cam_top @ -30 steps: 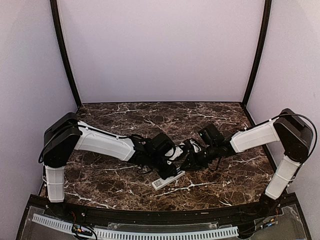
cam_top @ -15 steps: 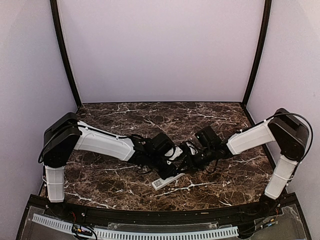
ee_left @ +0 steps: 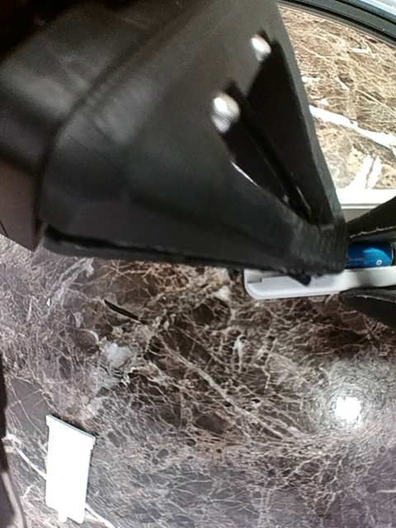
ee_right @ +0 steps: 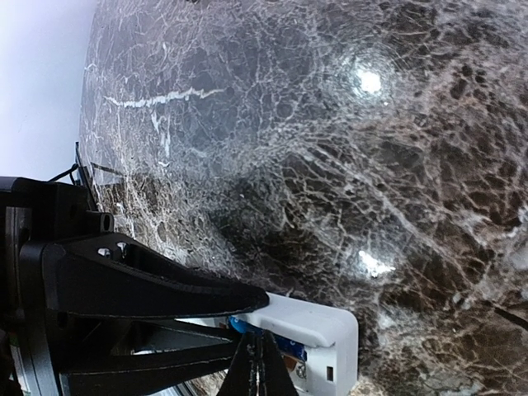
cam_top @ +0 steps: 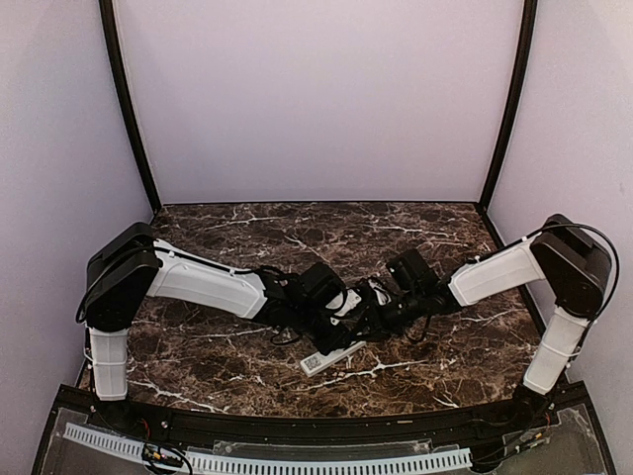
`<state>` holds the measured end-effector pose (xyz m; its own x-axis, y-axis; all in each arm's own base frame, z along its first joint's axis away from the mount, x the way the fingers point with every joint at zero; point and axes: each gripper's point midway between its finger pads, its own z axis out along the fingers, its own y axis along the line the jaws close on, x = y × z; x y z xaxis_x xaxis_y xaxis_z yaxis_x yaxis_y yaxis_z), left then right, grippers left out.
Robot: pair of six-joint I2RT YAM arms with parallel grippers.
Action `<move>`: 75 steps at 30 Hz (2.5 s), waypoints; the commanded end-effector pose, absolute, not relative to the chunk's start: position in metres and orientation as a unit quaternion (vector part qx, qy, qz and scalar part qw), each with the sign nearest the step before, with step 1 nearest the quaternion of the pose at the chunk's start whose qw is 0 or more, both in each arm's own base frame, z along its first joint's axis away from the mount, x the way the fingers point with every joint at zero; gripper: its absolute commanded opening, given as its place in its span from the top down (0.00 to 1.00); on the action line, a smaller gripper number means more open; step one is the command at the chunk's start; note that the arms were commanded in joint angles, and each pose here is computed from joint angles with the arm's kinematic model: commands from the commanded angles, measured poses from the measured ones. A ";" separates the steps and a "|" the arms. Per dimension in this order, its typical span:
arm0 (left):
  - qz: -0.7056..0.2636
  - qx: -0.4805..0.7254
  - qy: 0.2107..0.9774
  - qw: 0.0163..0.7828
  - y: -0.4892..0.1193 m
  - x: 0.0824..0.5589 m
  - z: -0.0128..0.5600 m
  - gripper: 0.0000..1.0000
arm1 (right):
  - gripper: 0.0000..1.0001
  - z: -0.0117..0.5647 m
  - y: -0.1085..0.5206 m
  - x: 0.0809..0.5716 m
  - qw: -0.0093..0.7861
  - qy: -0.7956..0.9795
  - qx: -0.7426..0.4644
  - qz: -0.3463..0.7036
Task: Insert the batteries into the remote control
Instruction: Load the battery into the battery compartment, then adjust the remote control without the battery cover at the center of the board.
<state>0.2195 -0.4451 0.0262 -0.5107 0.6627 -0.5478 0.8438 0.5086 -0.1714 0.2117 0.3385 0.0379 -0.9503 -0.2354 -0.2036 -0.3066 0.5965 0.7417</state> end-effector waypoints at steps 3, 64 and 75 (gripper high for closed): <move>-0.126 0.475 0.861 0.128 -0.395 0.197 -0.038 1.00 | 0.95 0.070 0.327 0.227 0.066 0.892 -0.137 0.425; -0.261 0.600 0.722 0.224 -0.385 0.089 0.068 0.61 | 0.78 0.035 0.358 0.252 0.023 0.864 -0.427 0.266; -0.227 0.600 0.737 0.211 -0.365 0.091 0.057 0.64 | 0.88 0.012 0.324 0.220 -0.035 0.883 -0.402 0.240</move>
<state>0.0916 -0.3813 0.0624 -0.1930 0.7616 -0.6187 0.9809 0.1645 -0.1035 0.2397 0.3469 0.0219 -0.6461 -0.7284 -0.2280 -0.7322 0.5072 0.4545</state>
